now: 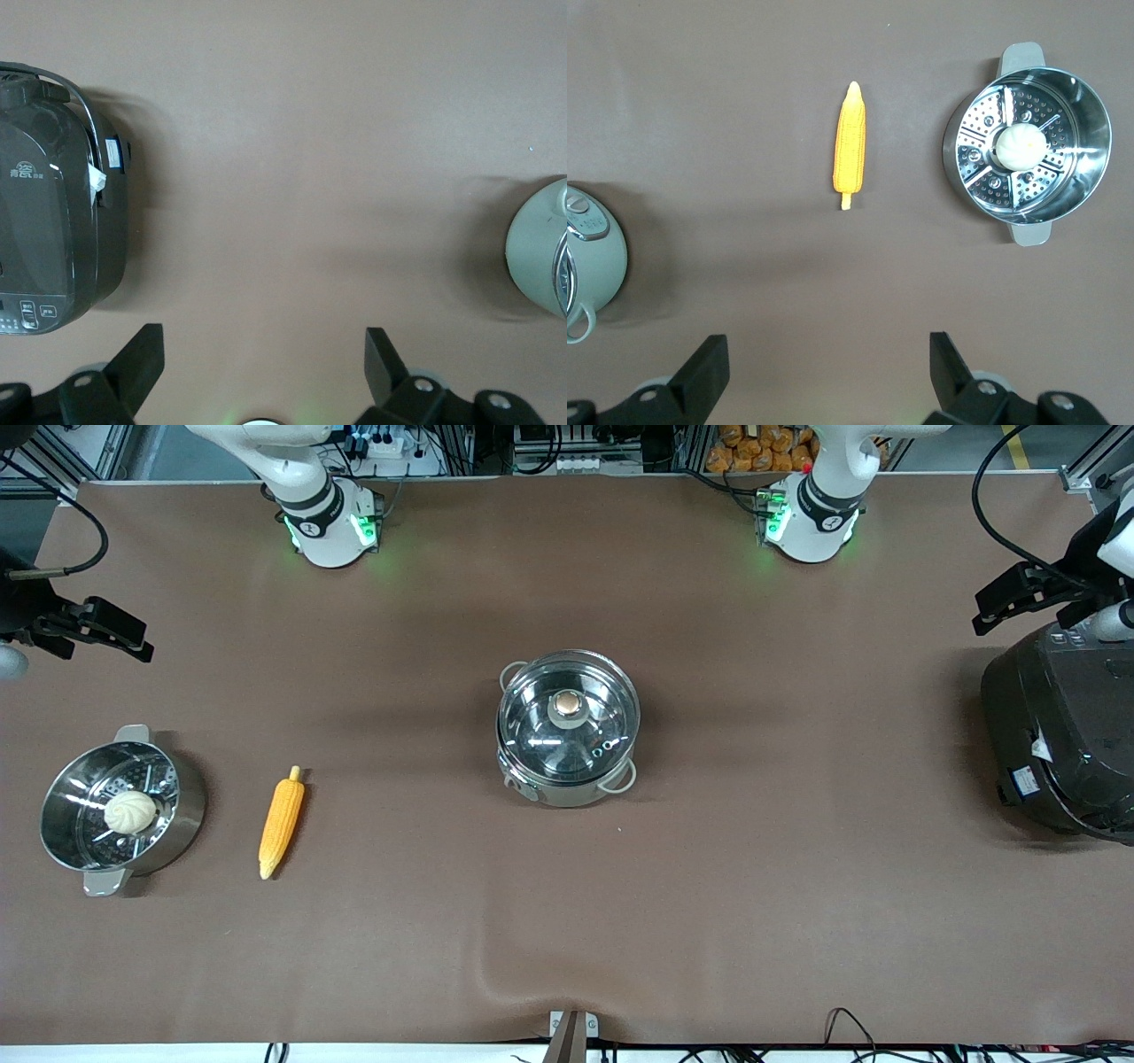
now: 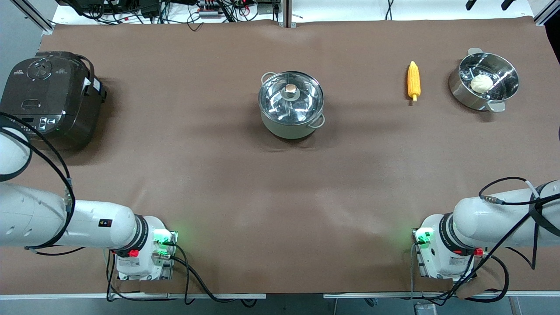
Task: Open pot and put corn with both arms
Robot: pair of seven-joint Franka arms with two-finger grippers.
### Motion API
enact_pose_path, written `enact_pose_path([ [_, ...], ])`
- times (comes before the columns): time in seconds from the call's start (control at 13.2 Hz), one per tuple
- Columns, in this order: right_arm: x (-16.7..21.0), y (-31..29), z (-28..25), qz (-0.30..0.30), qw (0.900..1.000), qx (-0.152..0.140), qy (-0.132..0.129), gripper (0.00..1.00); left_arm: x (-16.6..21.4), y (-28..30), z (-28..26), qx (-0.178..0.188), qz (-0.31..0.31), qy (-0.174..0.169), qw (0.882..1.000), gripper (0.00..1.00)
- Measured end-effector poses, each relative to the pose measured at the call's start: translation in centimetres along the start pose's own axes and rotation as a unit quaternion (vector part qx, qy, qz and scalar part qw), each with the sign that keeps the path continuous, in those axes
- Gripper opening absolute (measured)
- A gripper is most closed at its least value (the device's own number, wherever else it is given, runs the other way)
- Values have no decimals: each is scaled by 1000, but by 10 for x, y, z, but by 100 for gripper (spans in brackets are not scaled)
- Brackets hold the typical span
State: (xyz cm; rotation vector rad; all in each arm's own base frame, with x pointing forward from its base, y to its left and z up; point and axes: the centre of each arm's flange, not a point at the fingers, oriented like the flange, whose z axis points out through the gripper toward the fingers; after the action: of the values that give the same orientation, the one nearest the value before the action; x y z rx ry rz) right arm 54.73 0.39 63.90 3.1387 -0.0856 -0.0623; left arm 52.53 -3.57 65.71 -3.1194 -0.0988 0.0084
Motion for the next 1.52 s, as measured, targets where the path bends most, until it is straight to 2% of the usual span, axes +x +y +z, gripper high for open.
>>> enact_pose_path([
  [0.53,1,0,0,0,1000,0,2,100,0,-3,-1,0,-2,2,1000,100],
  [0.83,0,2,4,1,1000,0,-8,100,2,14,0,-12,28,1,1000,100],
  [1.14,11,0,32,-9,999,0,-35,100,24,92,35,-83,22,-12,996,100],
  [1.37,22,-5,50,-14,999,1,-40,100,38,174,55,-93,-52,-30,994,100],
  [1.52,32,-7,67,-16,999,2,-35,100,33,248,74,-91,-124,-43,987,100],
])
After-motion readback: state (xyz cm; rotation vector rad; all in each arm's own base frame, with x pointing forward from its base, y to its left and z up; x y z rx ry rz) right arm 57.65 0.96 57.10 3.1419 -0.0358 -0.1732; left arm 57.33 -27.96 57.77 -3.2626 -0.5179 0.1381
